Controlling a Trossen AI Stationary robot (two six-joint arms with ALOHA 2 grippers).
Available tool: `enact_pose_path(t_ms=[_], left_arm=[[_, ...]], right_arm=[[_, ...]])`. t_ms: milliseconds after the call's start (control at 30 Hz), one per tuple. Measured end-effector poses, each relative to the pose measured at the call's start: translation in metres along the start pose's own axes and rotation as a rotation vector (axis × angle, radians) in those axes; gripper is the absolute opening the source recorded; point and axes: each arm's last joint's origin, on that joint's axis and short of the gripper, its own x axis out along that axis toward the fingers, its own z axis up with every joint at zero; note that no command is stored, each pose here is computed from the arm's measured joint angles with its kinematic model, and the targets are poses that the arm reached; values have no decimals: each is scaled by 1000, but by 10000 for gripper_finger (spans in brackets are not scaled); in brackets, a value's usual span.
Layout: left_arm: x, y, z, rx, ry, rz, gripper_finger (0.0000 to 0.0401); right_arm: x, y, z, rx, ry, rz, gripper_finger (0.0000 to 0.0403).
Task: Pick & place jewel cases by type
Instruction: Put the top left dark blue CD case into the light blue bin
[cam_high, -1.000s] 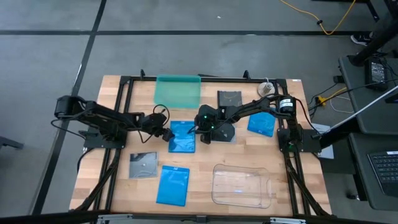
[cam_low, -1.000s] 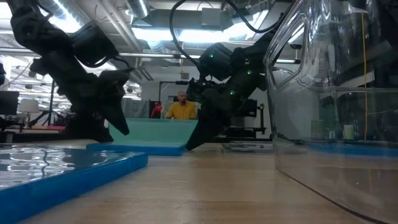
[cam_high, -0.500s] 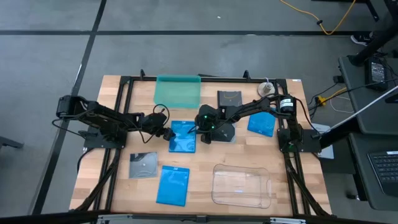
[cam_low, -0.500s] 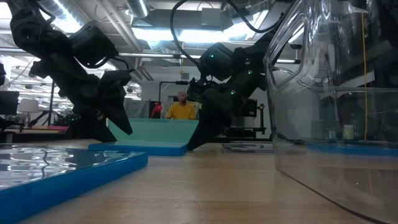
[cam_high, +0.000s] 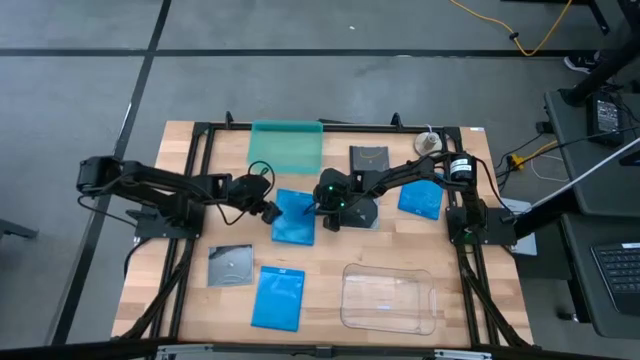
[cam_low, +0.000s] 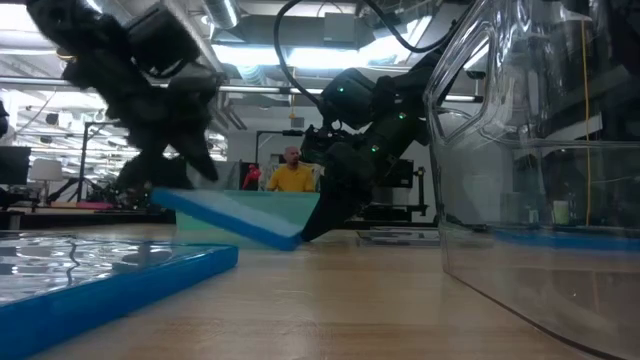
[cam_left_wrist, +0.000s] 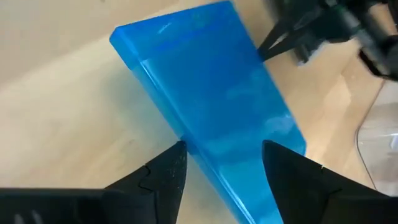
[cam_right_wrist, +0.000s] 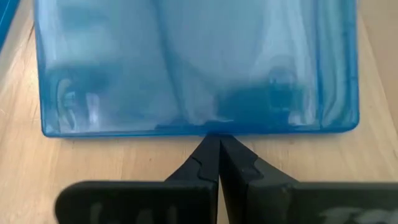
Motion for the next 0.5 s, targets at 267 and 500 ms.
enact_pose_path(t_ms=[267,500], left_arm=[[-2,-23,18,71,-70,-106,200],[7,-20,20,32,-78,-92,195]], right_arm=[[1,0,2,-19,-18,-10,8],[1,0,2,-19,-16,-9,8]])
